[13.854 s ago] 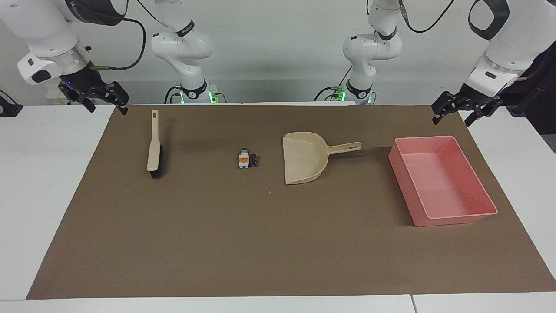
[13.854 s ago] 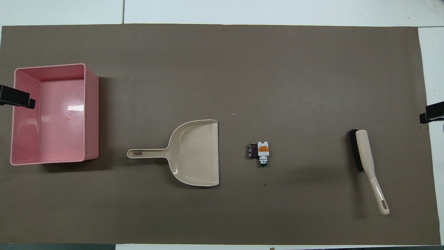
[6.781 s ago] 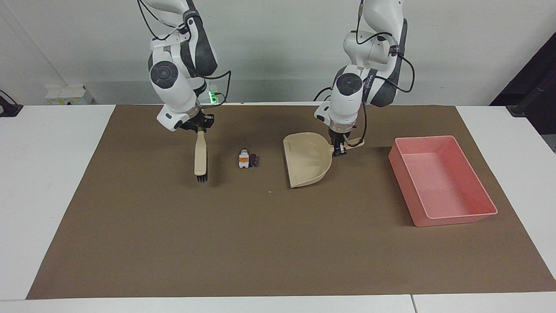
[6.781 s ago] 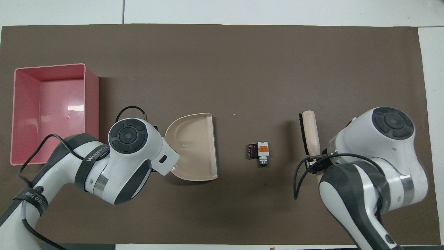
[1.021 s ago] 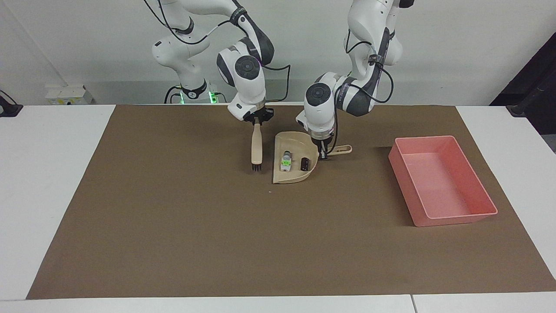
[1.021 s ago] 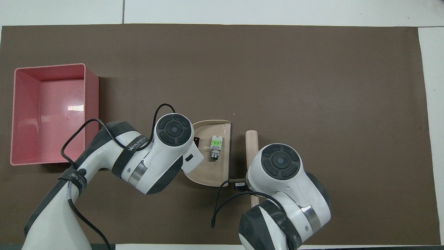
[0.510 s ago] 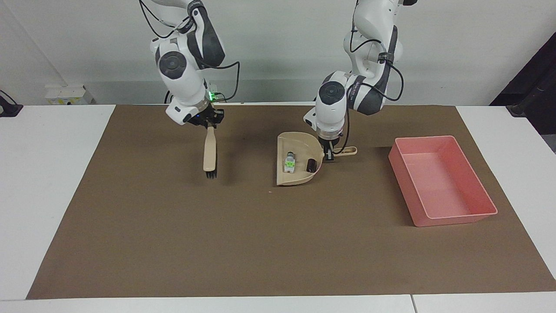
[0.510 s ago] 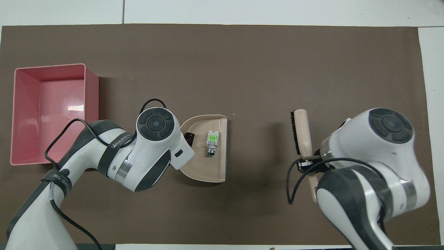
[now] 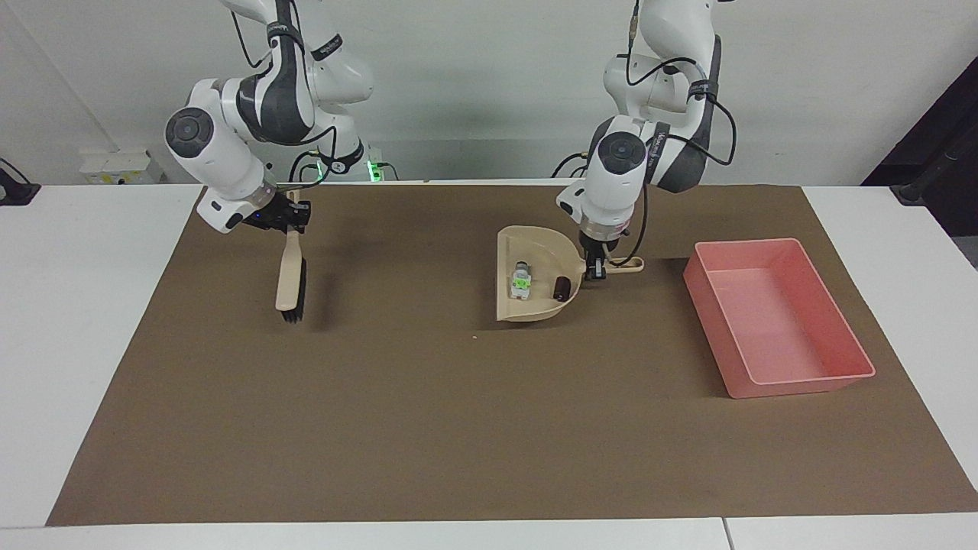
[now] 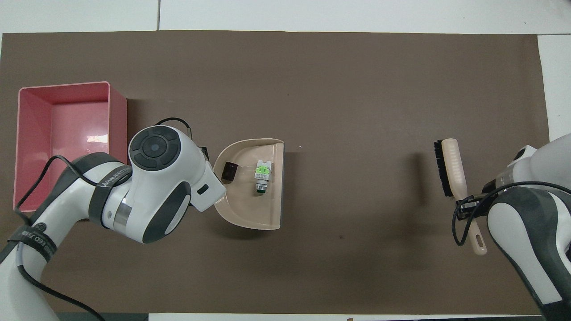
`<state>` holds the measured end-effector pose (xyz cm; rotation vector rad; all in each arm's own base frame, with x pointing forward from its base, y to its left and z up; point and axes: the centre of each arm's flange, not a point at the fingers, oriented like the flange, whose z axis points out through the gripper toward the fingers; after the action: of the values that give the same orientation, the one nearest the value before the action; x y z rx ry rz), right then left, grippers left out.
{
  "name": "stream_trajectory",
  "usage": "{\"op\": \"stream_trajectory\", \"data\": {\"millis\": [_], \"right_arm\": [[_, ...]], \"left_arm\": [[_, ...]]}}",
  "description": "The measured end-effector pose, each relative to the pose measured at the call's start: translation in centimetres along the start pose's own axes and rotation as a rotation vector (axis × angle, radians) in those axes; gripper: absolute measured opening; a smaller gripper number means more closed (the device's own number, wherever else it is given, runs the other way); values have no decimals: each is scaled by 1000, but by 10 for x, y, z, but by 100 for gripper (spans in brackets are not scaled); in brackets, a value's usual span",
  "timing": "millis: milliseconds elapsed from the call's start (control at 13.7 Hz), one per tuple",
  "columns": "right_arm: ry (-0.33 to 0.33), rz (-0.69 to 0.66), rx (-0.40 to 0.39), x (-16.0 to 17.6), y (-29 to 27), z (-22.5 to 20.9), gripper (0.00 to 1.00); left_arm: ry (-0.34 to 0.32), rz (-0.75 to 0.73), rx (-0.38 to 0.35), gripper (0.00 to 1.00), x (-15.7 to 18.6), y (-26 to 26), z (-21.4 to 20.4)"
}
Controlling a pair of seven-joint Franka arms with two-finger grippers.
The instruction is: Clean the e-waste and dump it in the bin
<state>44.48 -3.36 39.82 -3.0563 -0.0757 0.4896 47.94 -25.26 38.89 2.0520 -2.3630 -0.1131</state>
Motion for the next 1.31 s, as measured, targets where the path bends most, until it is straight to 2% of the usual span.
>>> {"op": "stream_trajectory", "data": {"millis": [219,510,948,1167,1312], "right_arm": [[-32,23,1,7,13,25,26],[-47,31,2,11,14,45,26],[-19,68,-28,11,15,56,26],[-16,80,-35,9,13,58,26],[-15,77,-43,7,11,60,26]], "left_arm": [[22,-4,37,33,-50,-10,-23],[47,9,66,33,-140,-24,-49],[72,-126,123,33,-319,-23,-94],[61,-173,137,33,-374,-17,-98],[-10,-157,121,33,-397,-14,-94]]}}
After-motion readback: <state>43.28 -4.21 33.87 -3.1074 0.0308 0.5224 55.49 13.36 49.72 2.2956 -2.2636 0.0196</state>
